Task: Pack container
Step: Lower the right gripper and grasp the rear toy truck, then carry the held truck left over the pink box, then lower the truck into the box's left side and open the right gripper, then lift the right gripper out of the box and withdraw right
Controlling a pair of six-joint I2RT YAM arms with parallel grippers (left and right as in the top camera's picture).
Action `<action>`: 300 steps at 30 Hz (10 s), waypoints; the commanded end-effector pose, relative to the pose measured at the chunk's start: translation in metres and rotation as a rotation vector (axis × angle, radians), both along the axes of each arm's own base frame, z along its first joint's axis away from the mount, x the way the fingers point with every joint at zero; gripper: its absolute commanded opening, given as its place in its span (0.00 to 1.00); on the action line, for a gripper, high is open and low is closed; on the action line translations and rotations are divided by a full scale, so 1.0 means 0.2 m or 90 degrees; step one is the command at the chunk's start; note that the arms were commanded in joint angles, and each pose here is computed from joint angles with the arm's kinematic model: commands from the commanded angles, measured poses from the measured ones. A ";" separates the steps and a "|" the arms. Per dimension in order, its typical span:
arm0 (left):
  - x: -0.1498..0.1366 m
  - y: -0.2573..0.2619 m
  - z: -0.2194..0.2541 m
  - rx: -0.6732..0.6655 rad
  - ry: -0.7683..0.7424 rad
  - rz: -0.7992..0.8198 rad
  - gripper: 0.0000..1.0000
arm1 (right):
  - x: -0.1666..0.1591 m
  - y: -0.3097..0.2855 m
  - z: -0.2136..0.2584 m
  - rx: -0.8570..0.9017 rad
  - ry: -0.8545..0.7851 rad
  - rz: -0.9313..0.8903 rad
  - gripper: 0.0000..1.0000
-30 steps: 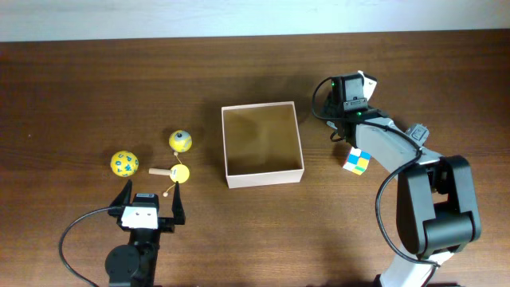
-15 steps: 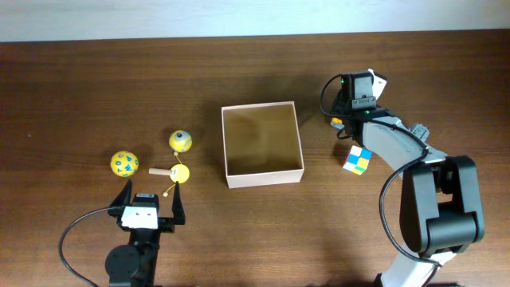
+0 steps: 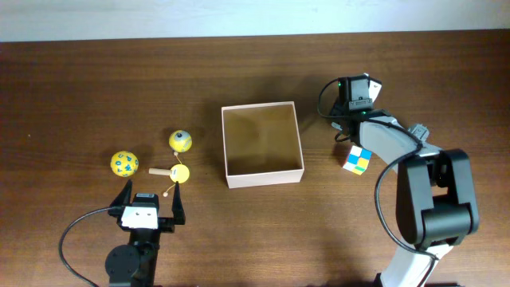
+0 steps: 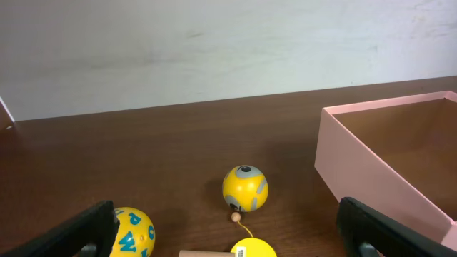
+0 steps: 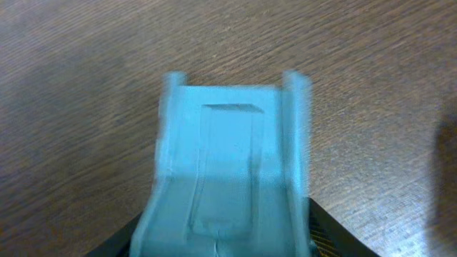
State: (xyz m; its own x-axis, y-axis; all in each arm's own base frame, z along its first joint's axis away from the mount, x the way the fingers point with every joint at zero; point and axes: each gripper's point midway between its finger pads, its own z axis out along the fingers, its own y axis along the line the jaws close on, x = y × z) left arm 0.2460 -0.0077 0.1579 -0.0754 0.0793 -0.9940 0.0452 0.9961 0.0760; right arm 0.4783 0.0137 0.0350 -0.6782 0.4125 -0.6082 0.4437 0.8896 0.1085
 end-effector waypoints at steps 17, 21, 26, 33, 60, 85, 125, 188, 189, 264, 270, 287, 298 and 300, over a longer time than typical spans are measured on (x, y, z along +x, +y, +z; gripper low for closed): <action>0.00 0.00 -0.01 0.003 -0.001 0.000 0.99 | 0.00 0.01 -0.03 -0.034 0.032 0.065 0.37; 0.00 0.00 -0.01 0.003 -0.001 0.000 0.99 | 0.00 0.01 0.01 -0.043 0.027 0.078 0.37; 0.00 0.00 -0.01 0.003 -0.001 0.000 0.99 | 0.02 0.01 0.14 -0.051 0.004 0.090 0.37; 0.00 0.00 -0.01 0.003 -0.001 0.000 0.99 | 0.02 0.02 0.42 -0.067 -0.033 0.116 0.38; 0.00 0.00 -0.01 0.003 -0.001 0.000 0.99 | -0.45 0.97 1.13 0.163 -0.124 0.523 0.37; 0.00 0.00 -0.01 0.003 -0.001 0.000 0.99 | -0.41 1.40 0.45 0.072 0.014 0.523 0.34; 0.00 0.00 -0.01 0.003 -0.001 0.000 0.99 | -0.32 1.52 0.25 0.065 -0.007 0.500 0.49; 0.00 0.00 -0.01 0.003 -0.001 0.000 0.99 | -0.26 1.17 0.04 -0.088 0.086 0.401 0.51; 0.00 0.00 -0.01 0.003 -0.001 0.000 0.99 | -0.26 1.17 0.03 -0.088 0.086 0.401 0.52; 0.00 0.00 -0.01 0.003 -0.001 0.000 0.99 | -0.30 1.31 0.01 0.027 0.105 0.536 0.55; 0.00 0.00 -0.01 0.003 -0.001 0.000 0.99 | -0.27 1.26 0.01 -0.008 0.100 0.515 0.55; 0.00 0.00 -0.01 0.003 -0.001 0.000 0.99 | -0.12 1.15 0.34 -0.091 0.061 0.472 0.60; 0.00 0.00 -0.01 0.003 -0.001 0.000 0.99 | -0.17 1.01 0.30 -0.099 0.129 0.435 0.62; 0.00 0.00 -0.01 0.003 -0.001 0.000 0.99 | -0.18 0.98 0.28 -0.097 0.145 0.425 0.62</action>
State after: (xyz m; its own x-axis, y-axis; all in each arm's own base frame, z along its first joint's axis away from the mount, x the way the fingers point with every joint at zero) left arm 0.2460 -0.0077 0.1578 -0.0758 0.0793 -0.9940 0.0453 0.9961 0.0760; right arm 0.4372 0.2193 0.0810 -0.8721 -0.2433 -0.4245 -0.2422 0.9685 -0.0574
